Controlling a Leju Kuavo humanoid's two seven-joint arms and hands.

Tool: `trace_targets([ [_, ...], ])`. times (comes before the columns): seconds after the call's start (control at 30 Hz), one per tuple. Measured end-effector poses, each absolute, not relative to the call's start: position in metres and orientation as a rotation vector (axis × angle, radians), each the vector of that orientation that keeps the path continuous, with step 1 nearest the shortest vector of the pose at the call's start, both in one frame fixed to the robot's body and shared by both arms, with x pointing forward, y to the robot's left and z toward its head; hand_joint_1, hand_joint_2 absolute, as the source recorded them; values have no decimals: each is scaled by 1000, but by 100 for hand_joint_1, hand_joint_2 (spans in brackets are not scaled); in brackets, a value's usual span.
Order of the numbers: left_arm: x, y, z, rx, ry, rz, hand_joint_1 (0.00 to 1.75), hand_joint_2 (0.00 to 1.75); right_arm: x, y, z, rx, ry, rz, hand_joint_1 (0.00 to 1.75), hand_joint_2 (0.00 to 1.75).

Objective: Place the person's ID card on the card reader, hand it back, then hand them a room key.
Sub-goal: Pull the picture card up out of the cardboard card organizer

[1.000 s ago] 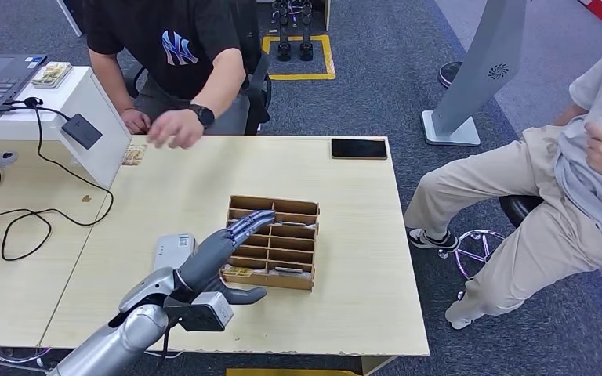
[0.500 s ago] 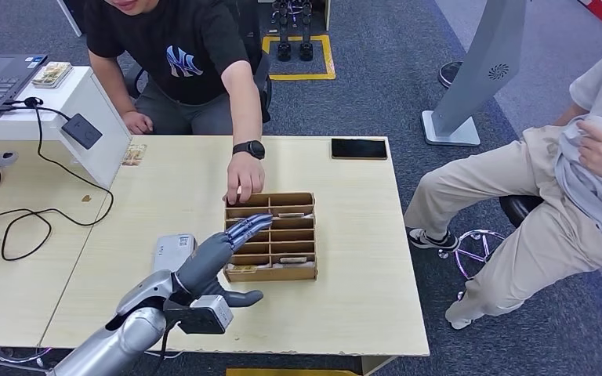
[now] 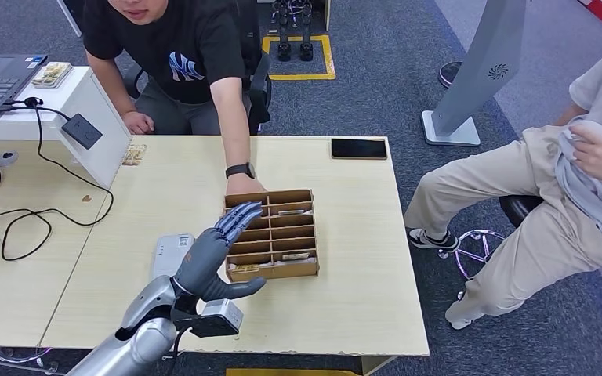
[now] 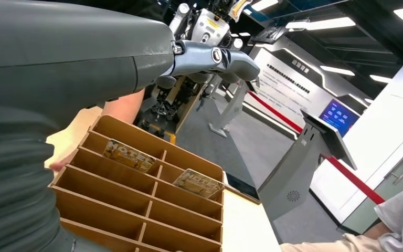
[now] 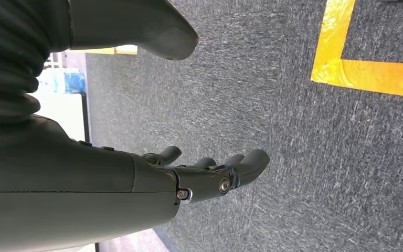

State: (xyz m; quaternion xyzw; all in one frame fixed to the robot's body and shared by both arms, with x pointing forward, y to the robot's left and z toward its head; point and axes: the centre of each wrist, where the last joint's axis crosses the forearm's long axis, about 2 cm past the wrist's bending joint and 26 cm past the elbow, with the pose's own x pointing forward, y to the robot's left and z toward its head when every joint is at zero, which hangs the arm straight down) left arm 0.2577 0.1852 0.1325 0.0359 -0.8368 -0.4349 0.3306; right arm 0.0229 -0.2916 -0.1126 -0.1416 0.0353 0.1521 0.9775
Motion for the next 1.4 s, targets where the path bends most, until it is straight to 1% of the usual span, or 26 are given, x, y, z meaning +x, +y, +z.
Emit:
trace_targets([
  [0.27, 257, 183, 133, 103, -2196, -1134, 0, 175, 23, -292, -113, -285, 72, 306, 0, 175],
  [0.47, 258, 184, 132, 195, -2197, -1161, 0, 175, 23, -292, -113, -285, 72, 306, 0, 175],
  [0.83, 259, 188, 120, 252, -2118, -1244, 0, 175, 23, -291, -113, -282, 72, 307, 0, 175],
  [0.97, 259, 188, 119, 252, -2107, -1255, 0, 175, 23, -291, -113, -282, 72, 307, 0, 175],
  [1.1, 261, 188, 110, 245, -2029, -1341, 0, 175, 23, -291, -113, -281, 73, 307, 0, 175],
  [1.4, 260, 188, 106, 147, -1971, -1376, 0, 175, 23, -291, -113, -281, 74, 307, 0, 175],
])
